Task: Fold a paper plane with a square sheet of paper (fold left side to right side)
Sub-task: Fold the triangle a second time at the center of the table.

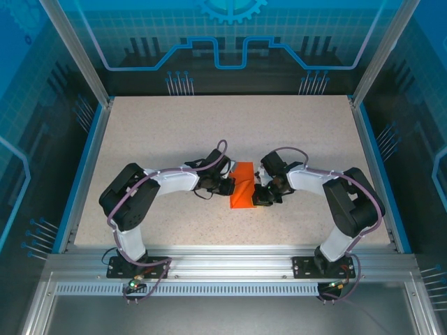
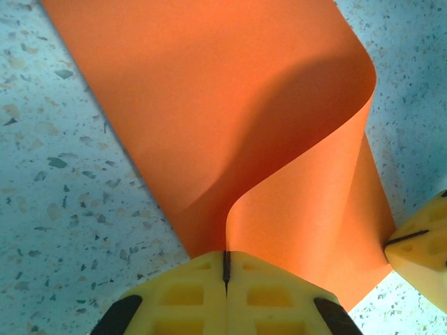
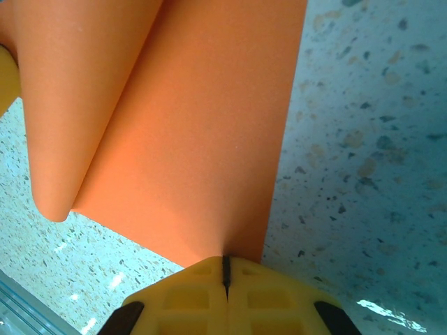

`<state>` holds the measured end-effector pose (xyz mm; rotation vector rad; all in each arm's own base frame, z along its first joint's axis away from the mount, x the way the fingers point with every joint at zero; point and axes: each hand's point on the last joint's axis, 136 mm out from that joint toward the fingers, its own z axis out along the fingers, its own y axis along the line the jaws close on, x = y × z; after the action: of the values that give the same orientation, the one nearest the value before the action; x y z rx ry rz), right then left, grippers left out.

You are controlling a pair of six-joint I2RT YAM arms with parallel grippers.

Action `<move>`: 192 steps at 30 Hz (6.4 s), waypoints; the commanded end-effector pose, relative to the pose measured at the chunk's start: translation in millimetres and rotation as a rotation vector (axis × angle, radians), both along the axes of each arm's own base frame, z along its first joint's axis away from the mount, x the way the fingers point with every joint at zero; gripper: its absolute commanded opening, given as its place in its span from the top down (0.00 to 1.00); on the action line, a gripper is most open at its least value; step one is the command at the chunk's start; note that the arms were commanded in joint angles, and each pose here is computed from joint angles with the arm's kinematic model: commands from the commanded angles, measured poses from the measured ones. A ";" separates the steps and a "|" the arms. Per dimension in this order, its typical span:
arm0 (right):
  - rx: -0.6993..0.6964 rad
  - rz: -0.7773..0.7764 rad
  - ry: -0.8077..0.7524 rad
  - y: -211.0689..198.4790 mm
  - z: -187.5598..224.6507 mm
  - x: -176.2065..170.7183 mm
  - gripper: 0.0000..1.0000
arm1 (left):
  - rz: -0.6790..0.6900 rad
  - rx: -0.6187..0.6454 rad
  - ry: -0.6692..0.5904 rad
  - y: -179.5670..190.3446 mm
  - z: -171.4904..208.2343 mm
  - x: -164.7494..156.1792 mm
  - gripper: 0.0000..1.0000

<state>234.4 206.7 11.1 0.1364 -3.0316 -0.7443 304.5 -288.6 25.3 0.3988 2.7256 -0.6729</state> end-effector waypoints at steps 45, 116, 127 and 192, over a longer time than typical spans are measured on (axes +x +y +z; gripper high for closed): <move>-0.086 0.025 0.059 -10.5 -14.2 -16.1 0.97 | 0.030 0.016 -0.015 1.7 -7.7 17.2 1.00; 0.151 -0.051 -0.052 32.1 -2.8 57.3 0.99 | 0.008 0.049 0.017 3.0 -11.5 12.4 1.00; 0.112 -0.078 -0.012 21.6 -15.0 48.6 0.99 | 0.022 0.050 -0.030 6.2 14.4 17.7 0.89; 0.091 -0.066 -0.004 18.6 -15.2 47.3 0.99 | -0.124 -0.017 0.205 -18.7 -21.4 -45.4 0.80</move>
<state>294.3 239.4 11.9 0.0714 -3.0436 -1.0185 269.6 -314.7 18.6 0.5173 2.8504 -0.8300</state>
